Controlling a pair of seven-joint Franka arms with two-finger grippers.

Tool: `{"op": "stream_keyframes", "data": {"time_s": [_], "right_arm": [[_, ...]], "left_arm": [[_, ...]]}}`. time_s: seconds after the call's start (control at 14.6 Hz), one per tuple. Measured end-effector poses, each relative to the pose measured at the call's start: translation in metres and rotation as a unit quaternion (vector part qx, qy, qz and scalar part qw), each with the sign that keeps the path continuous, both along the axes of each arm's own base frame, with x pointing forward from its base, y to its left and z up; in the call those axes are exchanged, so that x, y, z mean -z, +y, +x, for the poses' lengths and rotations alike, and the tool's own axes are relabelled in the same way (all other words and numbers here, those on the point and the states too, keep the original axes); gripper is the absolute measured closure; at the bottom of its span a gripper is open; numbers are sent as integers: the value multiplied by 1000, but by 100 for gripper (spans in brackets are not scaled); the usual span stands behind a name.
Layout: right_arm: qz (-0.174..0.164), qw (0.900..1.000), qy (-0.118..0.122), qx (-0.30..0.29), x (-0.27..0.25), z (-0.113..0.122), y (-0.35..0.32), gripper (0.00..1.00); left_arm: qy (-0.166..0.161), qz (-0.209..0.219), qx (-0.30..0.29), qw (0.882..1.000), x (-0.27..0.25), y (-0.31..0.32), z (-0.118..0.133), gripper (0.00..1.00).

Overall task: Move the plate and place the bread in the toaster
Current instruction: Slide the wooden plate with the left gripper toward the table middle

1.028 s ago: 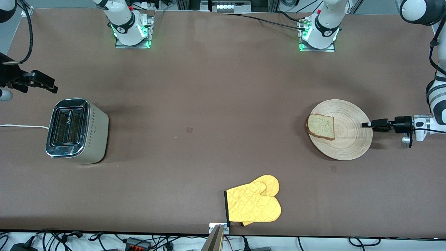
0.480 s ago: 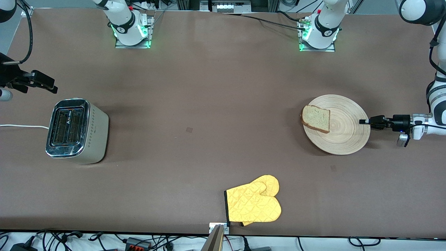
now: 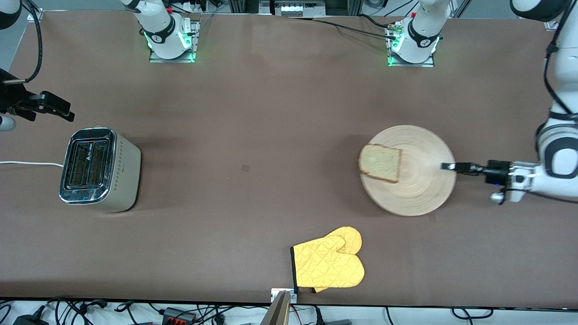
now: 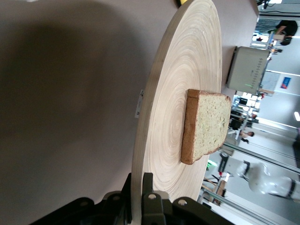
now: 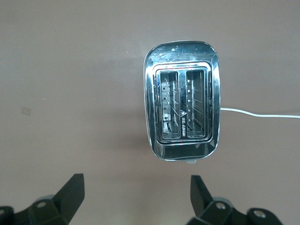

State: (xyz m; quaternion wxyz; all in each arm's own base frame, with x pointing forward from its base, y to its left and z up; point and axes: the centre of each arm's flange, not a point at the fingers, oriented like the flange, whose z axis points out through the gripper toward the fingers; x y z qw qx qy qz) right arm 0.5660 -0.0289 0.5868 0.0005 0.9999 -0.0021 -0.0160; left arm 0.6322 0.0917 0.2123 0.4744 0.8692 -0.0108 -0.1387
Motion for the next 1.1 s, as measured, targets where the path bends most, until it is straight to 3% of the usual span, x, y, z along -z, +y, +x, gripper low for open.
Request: {"op": "stream_keyframes", "data": {"time_s": [0.14, 0.34, 0.89, 1.1], "right_arm": [[0, 1000, 0, 0, 0, 0, 0, 0], [0, 1000, 0, -1, 0, 0, 0, 0], [0, 1000, 1, -1, 1, 0, 1, 0], [0, 1000, 1, -1, 1, 0, 1, 0]], "left_arm": [[-13, -9, -27, 1000, 8, -71, 1, 91], [-23, -13, -52, 998, 20, -153, -18, 91], [-37, 25, -68, 997, 62, -261, -79, 91], [-44, 10, -82, 996, 70, -294, -91, 91]]}}
